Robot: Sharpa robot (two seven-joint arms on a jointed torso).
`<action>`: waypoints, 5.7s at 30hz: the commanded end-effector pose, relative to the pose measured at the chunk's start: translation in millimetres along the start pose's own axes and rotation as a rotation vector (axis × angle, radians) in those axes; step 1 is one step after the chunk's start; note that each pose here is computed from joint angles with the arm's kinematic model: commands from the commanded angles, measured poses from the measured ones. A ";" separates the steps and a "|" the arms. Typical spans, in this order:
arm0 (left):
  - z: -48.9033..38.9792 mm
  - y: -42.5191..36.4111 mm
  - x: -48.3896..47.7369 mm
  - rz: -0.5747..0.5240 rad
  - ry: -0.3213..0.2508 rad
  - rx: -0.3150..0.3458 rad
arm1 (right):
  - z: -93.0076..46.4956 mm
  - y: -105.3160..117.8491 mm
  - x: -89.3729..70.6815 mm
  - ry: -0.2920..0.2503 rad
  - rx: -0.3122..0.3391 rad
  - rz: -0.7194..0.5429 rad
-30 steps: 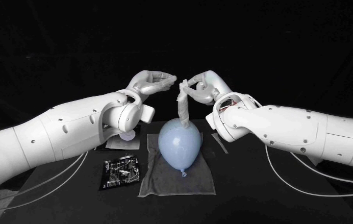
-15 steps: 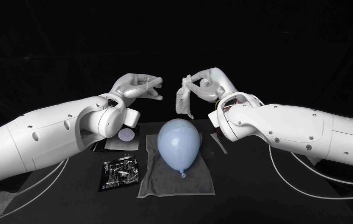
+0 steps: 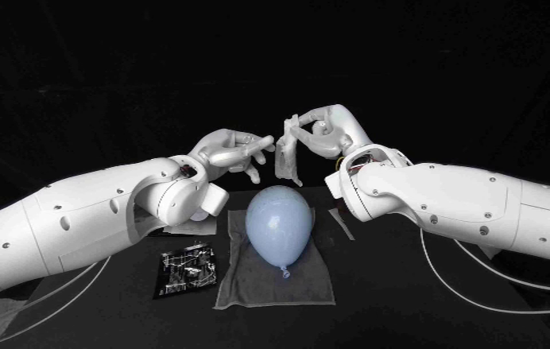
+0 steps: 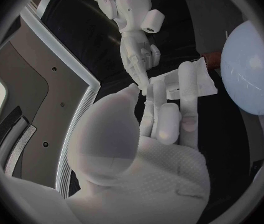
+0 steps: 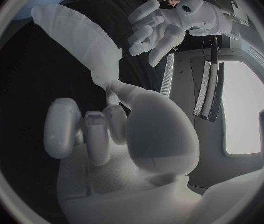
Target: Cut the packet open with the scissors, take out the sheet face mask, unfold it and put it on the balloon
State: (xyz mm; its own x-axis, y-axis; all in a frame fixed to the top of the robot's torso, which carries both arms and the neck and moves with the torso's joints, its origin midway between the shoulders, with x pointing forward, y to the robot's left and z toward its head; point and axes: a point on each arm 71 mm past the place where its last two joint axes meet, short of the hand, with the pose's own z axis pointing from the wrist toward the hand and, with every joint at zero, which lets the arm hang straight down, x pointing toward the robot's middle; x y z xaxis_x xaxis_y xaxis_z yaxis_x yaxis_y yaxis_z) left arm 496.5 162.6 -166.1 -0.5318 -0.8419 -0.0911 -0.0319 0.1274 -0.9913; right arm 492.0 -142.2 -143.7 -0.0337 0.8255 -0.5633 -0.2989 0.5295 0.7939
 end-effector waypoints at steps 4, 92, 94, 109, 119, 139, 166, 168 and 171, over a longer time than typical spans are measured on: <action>5.1 1.1 10.3 0.031 0.051 -0.026 | -0.8 4.5 2.2 0.001 -0.026 0.006; 17.2 5.1 7.2 0.016 -0.021 0.013 | -1.5 4.8 5.2 0.035 -0.021 0.000; 17.1 5.2 6.3 0.015 -0.026 0.012 | -2.1 4.5 5.2 0.044 -0.020 0.000; 15.7 7.0 -0.7 0.013 -0.054 0.002 | -5.8 0.9 0.3 0.068 -0.012 0.003; 15.3 7.9 -2.6 0.021 -0.059 -0.006 | -7.0 -0.6 -1.7 0.079 -0.013 0.000; 13.1 8.6 -11.2 0.034 -0.092 -0.001 | -7.8 -9.1 -6.1 0.137 0.014 -0.027; 13.1 6.3 -18.4 0.071 -0.105 0.014 | -9.7 -14.8 -12.8 0.142 0.032 -0.035; 13.3 5.7 -19.1 0.074 -0.106 0.016 | -9.6 -15.1 -12.4 0.151 0.035 -0.036; 13.8 4.3 -20.0 0.077 -0.109 0.019 | -9.6 -15.1 -10.9 0.171 0.036 -0.040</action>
State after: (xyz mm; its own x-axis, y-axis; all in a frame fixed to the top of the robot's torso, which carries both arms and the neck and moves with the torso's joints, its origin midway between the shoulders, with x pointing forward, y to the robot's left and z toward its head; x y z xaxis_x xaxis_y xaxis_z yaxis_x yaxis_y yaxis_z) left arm 518.0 173.8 -173.4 -0.4382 -0.8836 -0.1649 -0.0027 0.1847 -0.9828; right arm 488.1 -163.6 -151.1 -0.1541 0.7789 -0.6080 -0.2601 0.5616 0.7854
